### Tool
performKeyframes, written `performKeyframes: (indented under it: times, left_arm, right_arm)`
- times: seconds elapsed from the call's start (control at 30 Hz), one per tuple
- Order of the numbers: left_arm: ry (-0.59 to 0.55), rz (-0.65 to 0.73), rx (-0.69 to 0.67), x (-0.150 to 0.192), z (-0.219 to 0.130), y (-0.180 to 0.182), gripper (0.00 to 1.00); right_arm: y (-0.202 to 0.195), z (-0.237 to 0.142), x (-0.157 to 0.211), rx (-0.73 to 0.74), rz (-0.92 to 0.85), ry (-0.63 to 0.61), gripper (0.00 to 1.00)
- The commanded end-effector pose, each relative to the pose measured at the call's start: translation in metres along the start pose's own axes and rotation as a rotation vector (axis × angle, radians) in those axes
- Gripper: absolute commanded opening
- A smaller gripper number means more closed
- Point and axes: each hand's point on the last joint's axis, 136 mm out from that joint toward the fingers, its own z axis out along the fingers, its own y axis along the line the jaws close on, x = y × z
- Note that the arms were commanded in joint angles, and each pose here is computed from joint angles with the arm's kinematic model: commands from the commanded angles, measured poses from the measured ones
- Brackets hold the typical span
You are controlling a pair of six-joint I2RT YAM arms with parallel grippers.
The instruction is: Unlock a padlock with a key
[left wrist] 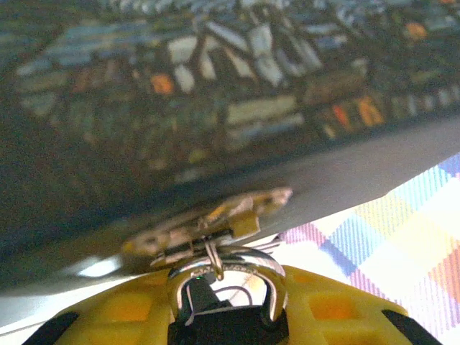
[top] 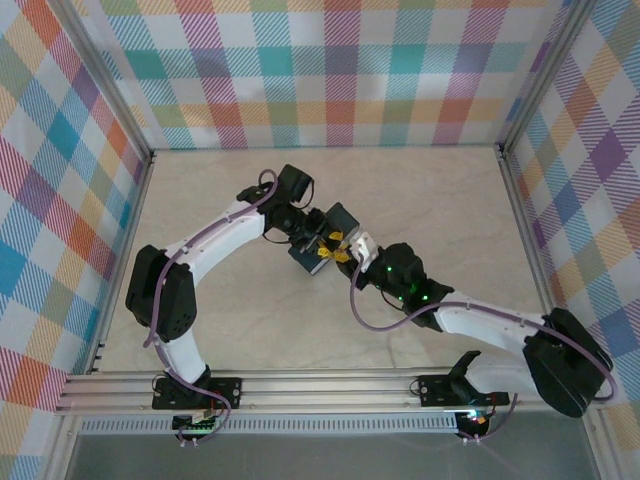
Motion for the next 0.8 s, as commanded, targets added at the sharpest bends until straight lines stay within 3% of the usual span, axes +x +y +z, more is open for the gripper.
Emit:
performKeyframes:
  times: [0.0, 0.2, 0.4, 0.53, 0.77]
  left_arm:
    - [-0.054, 0.040, 0.010, -0.013, -0.015, -0.005, 0.00]
    - [-0.114, 0.104, -0.046, -0.016, -0.018, 0.001, 0.02]
    - [-0.198, 0.129, -0.133, -0.027, 0.006, 0.025, 0.05]
    - [-0.213, 0.106, -0.104, -0.027, 0.016, 0.024, 0.05]
    - [-0.188, 0.094, -0.077, -0.022, 0.023, 0.018, 0.05]
  right_arm:
    - [-0.003, -0.019, 0.021, 0.002, 0.176, 0.095, 0.39]
    - [-0.028, -0.032, 0.015, 0.068, 0.435, 0.101, 0.47]
    - [-0.011, -0.014, 0.023, -0.046, 0.594, 0.207, 0.49]
    - [0.006, 0.000, 0.019, -0.172, 0.694, 0.150, 0.52]
    - [0.004, 0.028, 0.020, -0.205, 0.821, 0.094, 0.56]
